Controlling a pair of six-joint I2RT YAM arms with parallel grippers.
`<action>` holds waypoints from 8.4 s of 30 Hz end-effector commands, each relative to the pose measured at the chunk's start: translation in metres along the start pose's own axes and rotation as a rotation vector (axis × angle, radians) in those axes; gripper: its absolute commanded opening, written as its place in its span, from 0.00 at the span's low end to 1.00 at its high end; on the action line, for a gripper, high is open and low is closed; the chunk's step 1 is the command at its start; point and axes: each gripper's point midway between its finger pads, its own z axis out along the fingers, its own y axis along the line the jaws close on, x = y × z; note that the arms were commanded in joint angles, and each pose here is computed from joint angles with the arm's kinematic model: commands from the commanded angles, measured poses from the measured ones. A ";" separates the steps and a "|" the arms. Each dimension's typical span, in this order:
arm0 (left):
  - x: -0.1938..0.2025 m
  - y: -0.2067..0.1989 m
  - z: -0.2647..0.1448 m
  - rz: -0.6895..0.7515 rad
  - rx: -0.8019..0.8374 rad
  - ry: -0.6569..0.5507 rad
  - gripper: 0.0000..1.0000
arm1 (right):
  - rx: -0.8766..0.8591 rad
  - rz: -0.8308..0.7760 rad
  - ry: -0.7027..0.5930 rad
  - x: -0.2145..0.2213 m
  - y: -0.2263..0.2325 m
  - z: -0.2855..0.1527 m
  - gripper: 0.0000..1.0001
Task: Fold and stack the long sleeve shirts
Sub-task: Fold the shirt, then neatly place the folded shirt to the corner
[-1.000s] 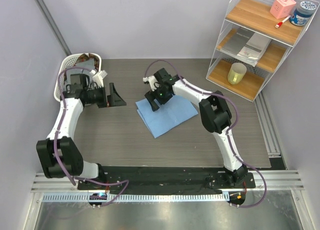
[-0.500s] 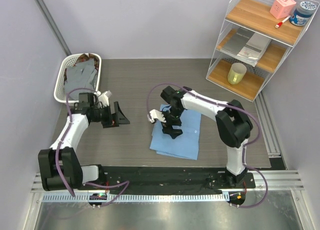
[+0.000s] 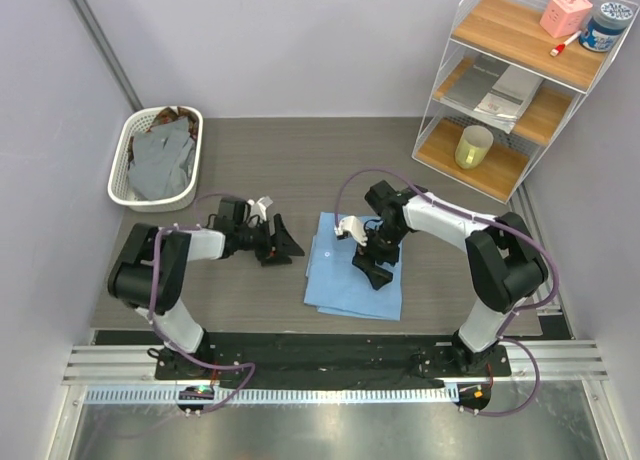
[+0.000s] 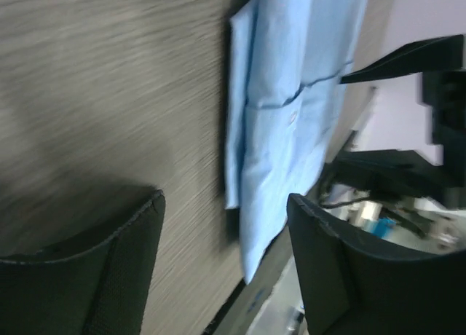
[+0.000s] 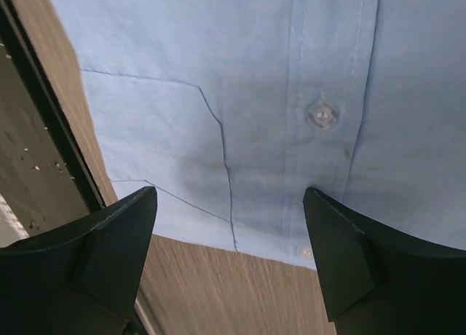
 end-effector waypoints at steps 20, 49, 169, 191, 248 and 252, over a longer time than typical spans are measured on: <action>0.012 0.021 0.060 -0.132 0.074 0.094 0.54 | 0.106 0.106 0.021 0.009 -0.044 0.013 0.88; 0.020 0.025 0.076 -0.079 -0.030 0.240 0.06 | 0.110 0.189 -0.012 0.005 -0.044 0.006 0.91; 0.045 -0.119 0.037 0.636 -0.199 0.692 0.43 | -0.016 0.837 -0.268 0.056 -0.089 -0.072 0.83; -0.066 -0.056 0.011 0.759 -0.076 0.465 0.49 | 0.018 0.663 -0.169 0.025 -0.096 -0.055 0.54; -0.078 -0.084 0.015 1.019 -0.278 0.326 1.00 | 0.203 0.814 -0.492 0.016 -0.135 -0.115 1.00; -0.031 -0.105 0.057 1.211 -0.285 0.434 1.00 | 0.235 0.840 -0.486 0.034 -0.127 -0.128 1.00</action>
